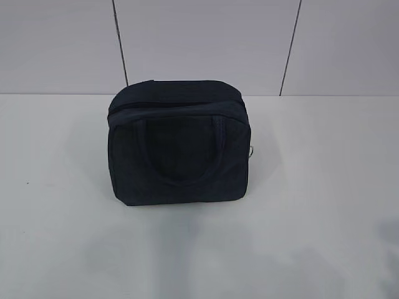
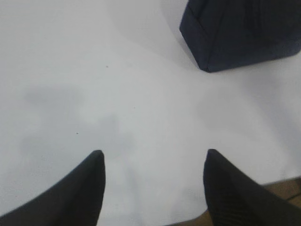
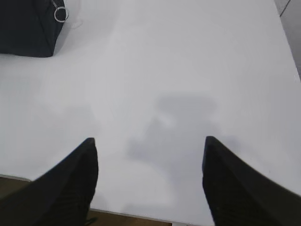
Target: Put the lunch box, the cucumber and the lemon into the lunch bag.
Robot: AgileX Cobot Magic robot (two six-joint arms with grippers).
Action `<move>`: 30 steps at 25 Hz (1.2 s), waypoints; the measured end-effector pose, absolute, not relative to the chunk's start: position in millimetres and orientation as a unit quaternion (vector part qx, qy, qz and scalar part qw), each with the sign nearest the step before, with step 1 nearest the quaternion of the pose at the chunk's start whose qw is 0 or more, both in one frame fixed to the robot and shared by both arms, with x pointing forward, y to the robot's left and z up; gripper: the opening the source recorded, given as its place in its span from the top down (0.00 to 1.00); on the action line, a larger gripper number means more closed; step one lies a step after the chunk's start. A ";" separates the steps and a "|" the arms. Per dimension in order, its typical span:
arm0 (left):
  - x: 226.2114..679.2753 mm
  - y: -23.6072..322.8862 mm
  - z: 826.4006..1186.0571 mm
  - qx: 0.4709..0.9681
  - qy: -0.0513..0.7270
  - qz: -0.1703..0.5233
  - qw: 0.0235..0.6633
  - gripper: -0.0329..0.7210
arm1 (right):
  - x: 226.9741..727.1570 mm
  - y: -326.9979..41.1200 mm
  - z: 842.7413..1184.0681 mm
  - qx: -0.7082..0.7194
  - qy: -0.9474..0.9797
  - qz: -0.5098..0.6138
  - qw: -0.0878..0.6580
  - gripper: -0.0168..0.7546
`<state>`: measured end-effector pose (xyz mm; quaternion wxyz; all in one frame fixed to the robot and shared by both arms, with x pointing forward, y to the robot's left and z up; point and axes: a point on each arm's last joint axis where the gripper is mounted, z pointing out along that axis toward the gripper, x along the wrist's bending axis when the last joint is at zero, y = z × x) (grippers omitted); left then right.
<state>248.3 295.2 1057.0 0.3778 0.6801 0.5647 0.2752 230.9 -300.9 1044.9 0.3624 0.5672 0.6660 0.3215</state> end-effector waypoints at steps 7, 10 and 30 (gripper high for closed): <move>231.0 297.4 1057.1 0.626 0.584 0.329 0.398 0.34 | 228.5 -300.9 1044.7 0.566 0.662 0.325 0.368 0.28; 230.6 297.1 1056.9 0.621 0.590 0.332 0.395 0.34 | 228.5 -300.9 1044.7 0.566 0.662 0.325 0.368 0.27; 230.5 296.8 1056.7 0.615 0.597 0.334 0.392 0.34 | 228.5 -301.4 1044.7 0.558 0.669 0.330 0.364 0.28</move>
